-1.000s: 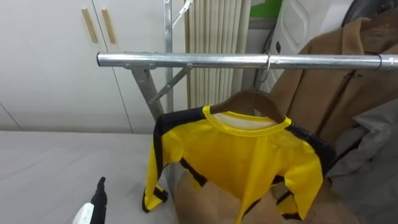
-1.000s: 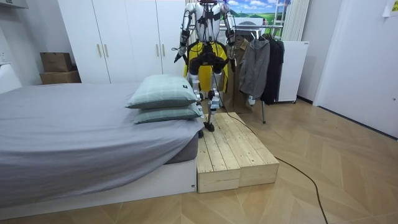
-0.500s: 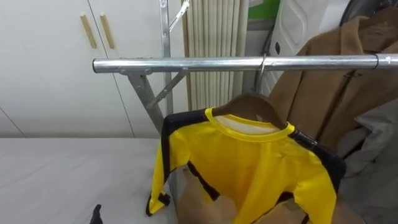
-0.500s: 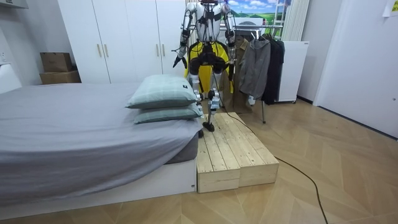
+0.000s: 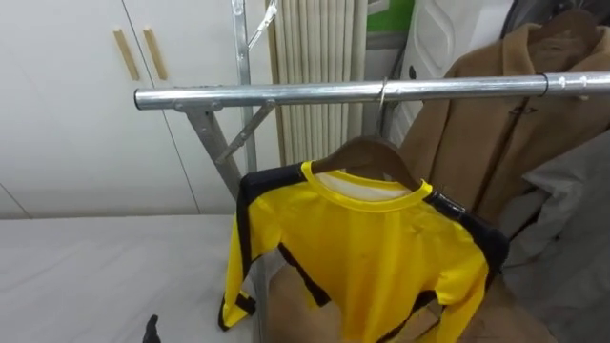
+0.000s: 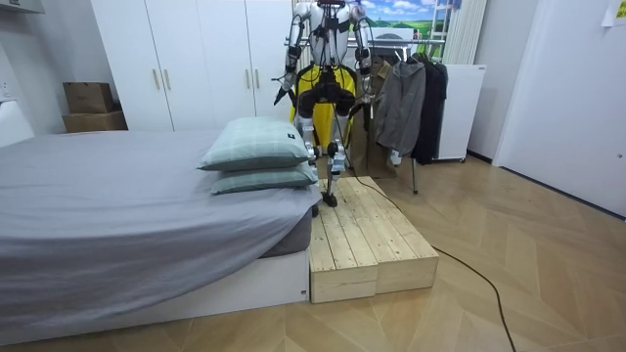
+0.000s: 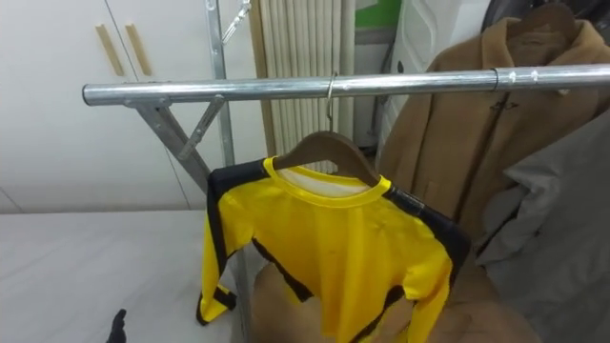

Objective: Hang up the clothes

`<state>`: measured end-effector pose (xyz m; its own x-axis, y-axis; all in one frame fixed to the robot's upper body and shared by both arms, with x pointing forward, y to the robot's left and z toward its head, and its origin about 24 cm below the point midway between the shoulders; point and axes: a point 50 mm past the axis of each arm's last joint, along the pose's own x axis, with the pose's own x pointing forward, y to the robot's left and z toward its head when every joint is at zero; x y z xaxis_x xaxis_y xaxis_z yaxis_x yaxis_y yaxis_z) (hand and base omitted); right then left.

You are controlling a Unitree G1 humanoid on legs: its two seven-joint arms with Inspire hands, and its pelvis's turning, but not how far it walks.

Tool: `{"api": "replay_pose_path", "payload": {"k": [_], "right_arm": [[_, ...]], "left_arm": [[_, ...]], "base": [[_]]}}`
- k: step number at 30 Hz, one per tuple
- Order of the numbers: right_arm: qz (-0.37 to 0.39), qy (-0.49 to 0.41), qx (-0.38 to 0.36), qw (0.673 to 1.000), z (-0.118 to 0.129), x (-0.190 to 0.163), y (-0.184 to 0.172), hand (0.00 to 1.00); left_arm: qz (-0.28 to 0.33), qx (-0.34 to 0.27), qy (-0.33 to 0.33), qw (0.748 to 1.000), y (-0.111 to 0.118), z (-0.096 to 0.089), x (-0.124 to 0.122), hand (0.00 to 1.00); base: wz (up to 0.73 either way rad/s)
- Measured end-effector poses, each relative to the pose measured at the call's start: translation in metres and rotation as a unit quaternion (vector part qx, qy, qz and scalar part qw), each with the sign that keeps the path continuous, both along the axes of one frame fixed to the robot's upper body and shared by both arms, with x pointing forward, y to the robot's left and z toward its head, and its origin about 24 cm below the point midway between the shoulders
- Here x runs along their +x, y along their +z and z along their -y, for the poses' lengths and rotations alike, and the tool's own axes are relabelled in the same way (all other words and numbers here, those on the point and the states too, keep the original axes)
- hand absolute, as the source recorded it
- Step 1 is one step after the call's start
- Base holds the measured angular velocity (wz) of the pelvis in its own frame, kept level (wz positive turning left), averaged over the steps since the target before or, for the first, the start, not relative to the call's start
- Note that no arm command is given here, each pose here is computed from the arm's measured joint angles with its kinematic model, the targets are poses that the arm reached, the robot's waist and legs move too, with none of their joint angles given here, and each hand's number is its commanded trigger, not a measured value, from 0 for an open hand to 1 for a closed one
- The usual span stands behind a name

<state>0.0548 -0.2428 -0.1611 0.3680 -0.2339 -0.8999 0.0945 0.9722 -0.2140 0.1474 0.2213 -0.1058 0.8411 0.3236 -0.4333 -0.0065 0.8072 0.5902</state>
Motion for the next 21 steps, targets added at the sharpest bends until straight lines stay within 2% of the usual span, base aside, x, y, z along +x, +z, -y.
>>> {"api": "replay_pose_path", "payload": {"k": [21], "right_arm": [[0.033,0.029,0.004,0.999,-0.005,0.031,0.004,0.00]], "left_arm": [[0.009,-0.002,-0.010,1.000,0.003,0.003,0.004,0.00]], "base": [[0.04]]}}
